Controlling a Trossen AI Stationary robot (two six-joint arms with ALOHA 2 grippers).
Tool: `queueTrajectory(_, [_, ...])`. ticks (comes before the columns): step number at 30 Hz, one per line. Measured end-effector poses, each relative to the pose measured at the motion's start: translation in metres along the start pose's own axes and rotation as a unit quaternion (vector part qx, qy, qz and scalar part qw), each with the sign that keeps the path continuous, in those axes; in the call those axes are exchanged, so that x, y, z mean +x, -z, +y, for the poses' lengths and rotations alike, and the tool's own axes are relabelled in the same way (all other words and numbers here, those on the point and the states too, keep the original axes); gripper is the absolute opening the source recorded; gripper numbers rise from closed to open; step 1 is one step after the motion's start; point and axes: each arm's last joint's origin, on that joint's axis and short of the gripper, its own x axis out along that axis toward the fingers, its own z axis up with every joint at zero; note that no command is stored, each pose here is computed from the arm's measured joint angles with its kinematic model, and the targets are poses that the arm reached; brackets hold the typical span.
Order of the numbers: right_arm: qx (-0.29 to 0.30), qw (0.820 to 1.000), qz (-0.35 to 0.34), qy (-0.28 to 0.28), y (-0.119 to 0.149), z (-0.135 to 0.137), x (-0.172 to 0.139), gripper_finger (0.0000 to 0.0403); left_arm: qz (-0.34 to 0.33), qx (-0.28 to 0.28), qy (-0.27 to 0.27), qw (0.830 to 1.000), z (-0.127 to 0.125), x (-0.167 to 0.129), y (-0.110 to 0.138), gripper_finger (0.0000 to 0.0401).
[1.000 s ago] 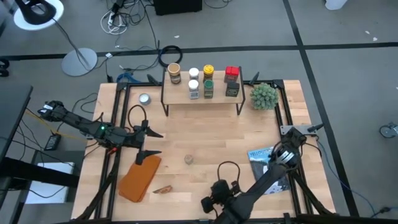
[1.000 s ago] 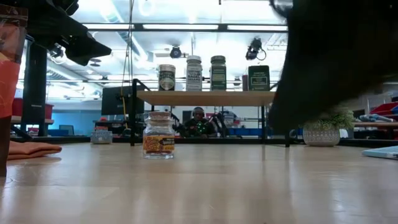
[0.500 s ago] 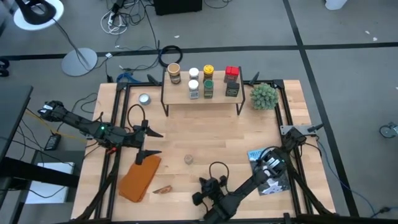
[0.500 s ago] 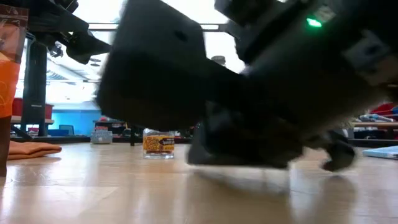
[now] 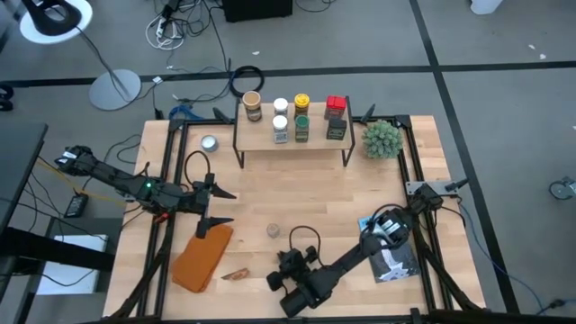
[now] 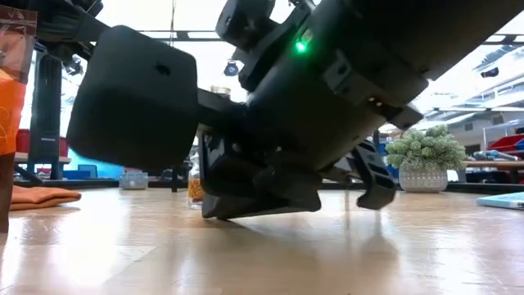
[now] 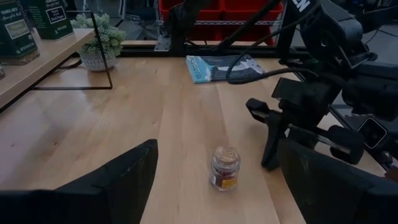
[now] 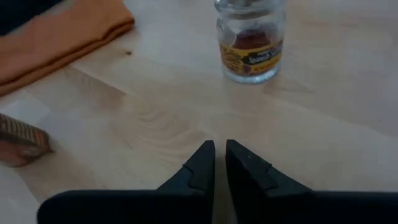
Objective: Shelf spices
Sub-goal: Put the brown seasoning bottle on the shelf
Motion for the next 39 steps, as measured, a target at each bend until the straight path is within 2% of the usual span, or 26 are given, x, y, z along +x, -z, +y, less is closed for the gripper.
queueTrajectory(14, [-0.103,0.995,0.002,0.0,-0.004,0.001,0.008,0.0078,-0.002,-0.001,0.0,1.0,0.0,0.0,0.0,0.0335])
queueTrajectory(33, [-0.147,0.989,-0.01,0.028,-0.014,-0.004,0.021,0.0223,-0.014,-0.004,0.002,1.0,0.0,0.0,-0.003,0.0335])
queueTrajectory(39, [-0.148,0.988,-0.014,0.045,-0.022,-0.007,0.032,0.0243,-0.022,-0.007,0.003,1.0,-0.001,0.0,-0.004,0.0335])
